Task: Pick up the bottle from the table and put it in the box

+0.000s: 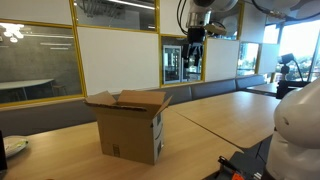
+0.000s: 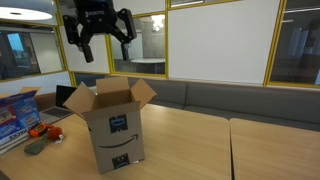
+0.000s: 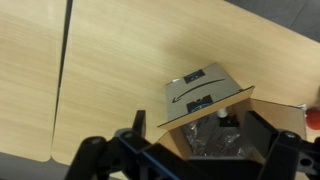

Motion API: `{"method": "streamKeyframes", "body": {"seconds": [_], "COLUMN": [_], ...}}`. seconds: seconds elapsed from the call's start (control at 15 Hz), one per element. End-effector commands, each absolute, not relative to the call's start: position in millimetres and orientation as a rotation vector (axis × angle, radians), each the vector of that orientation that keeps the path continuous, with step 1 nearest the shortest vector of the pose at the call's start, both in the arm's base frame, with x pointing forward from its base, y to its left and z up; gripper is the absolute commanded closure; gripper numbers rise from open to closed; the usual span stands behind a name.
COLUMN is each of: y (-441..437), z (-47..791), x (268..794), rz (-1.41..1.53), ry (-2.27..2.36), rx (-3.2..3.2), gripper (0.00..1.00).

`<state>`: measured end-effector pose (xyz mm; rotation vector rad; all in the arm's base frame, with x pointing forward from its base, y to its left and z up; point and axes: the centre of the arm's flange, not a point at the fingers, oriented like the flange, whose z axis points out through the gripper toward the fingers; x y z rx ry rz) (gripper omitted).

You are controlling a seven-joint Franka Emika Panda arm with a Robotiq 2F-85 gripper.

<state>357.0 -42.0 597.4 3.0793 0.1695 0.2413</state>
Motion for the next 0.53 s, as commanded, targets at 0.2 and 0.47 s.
{"method": "streamKeyframes", "body": {"seconds": [0.2,0.47], "y": [-57,-57], "z": [600,592], "x": [312,317], "rz": [0.213,0.167], "ry": [0.188,0.170], "rx": [3.198,3.181], "gripper": [0.00,0.00]}}
